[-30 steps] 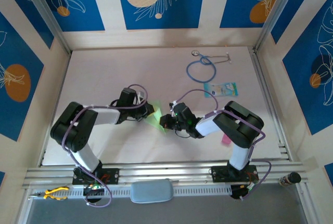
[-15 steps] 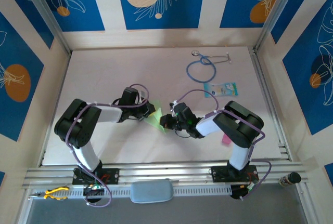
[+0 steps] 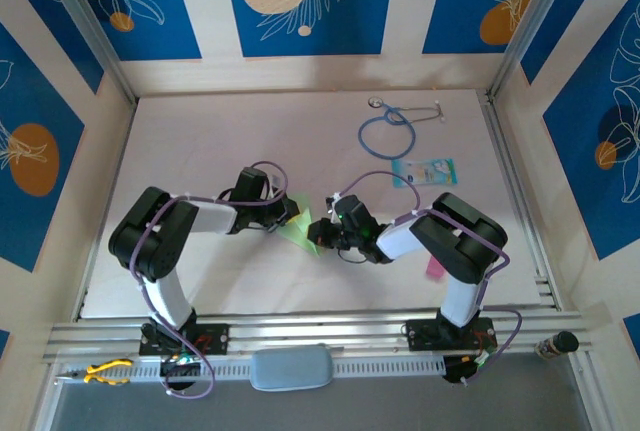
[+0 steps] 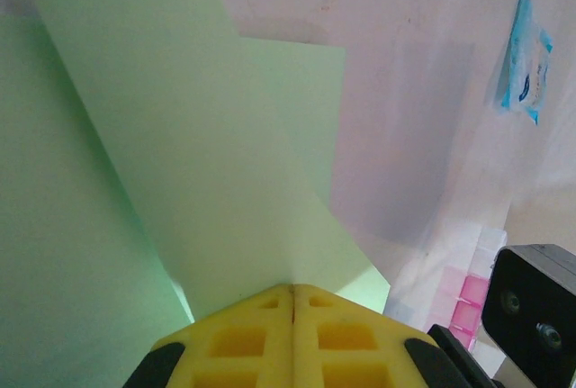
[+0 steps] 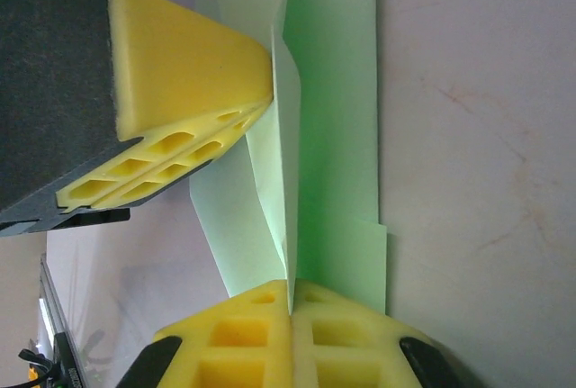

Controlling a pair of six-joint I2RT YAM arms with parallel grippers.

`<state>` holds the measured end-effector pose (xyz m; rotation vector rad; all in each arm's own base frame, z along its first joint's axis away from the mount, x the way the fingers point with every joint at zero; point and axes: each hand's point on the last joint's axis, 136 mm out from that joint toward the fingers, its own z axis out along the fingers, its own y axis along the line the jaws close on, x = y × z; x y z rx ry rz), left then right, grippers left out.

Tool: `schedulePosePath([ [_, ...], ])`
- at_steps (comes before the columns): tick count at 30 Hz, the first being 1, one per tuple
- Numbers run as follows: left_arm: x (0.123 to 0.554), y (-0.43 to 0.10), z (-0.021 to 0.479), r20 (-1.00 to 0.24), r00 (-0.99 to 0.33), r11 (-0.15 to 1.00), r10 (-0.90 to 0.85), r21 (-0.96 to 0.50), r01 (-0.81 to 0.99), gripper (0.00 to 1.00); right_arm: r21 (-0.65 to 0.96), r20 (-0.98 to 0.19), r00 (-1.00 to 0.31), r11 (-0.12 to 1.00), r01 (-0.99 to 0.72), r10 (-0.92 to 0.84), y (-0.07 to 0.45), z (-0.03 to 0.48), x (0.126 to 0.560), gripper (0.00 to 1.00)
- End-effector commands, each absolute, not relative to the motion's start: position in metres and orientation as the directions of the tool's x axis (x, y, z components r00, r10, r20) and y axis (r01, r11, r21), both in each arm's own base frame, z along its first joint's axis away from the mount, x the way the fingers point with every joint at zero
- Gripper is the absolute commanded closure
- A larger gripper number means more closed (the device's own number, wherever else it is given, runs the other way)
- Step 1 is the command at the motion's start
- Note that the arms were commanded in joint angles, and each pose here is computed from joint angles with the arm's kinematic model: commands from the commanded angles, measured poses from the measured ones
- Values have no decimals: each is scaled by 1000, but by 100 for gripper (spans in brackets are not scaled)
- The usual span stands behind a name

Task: Fold a paper plane with a square sheet of paper (pick it up from the middle)
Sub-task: Fourth fold the wing at the center of the table.

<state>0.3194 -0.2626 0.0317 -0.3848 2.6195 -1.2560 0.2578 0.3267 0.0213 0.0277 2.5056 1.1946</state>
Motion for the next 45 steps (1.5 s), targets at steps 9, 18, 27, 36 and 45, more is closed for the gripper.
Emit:
schedulePosePath([
  [9,328,-266,27,-80,-943,621,-323,-770,-147,96,714,-181,-972,700,-27,147,312,-14,240,99],
  [18,325,-262,16,-69,-945,654,-319,-738,-167,97,715,-167,-975,698,-15,150,311,-14,240,99],
  [27,321,-257,4,-54,-949,683,-309,-708,-182,98,723,-141,-980,691,-6,139,313,-11,238,97],
  [36,320,-260,1,-52,-954,678,-295,-715,-171,97,717,-147,-985,696,-40,95,314,3,230,86],
  [45,323,-262,2,-62,-955,674,-291,-722,-158,97,702,-101,-993,712,-31,56,308,2,213,89],
])
